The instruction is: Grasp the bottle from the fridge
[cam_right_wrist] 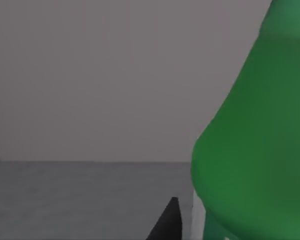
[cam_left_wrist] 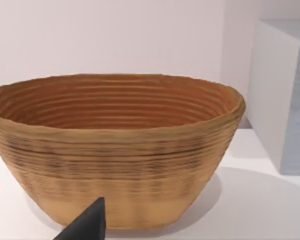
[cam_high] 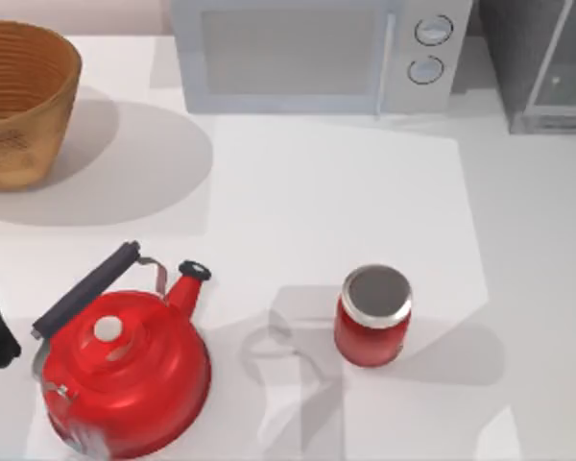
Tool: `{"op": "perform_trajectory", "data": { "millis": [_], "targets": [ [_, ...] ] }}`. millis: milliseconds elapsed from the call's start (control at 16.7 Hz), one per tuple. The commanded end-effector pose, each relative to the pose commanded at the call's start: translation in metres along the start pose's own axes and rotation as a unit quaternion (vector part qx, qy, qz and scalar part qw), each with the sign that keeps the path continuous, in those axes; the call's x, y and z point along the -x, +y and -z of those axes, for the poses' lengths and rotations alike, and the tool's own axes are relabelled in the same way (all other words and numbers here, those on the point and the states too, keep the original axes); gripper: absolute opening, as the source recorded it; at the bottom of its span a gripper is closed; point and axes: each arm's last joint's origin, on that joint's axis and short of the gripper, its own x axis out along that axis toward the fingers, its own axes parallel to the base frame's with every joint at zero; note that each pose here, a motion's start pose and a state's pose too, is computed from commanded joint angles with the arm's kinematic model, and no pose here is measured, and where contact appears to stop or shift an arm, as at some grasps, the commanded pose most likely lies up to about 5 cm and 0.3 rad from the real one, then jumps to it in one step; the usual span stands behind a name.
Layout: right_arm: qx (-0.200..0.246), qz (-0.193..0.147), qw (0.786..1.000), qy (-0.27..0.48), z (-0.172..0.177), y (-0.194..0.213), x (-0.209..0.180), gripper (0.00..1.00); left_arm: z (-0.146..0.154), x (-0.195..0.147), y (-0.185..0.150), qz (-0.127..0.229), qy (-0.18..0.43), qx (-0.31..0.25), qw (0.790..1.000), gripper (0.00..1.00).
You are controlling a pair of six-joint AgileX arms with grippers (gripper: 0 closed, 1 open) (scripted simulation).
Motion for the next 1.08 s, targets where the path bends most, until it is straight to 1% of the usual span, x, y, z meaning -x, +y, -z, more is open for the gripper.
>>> {"op": "perform_trajectory", "data": {
  "millis": [540, 900, 1080],
  "targets": [
    [0.000, 0.001, 1.000, 0.000, -0.001, -0.002, 0.000, 0.00, 0.000, 0.000, 0.000, 0.000, 0.000, 0.000, 1.000, 1.00],
    [-0.001, 0.002, 1.000, 0.001, -0.044, -0.002, 0.000, 0.00, 0.000, 0.000, 0.000, 0.000, 0.000, 0.000, 1.000, 1.00],
    [-0.001, 0.001, 1.000, 0.000, -0.050, -0.002, 0.001, 0.00, 0.000, 0.000, 0.000, 0.000, 0.000, 0.000, 1.000, 1.00]
  ]
}}
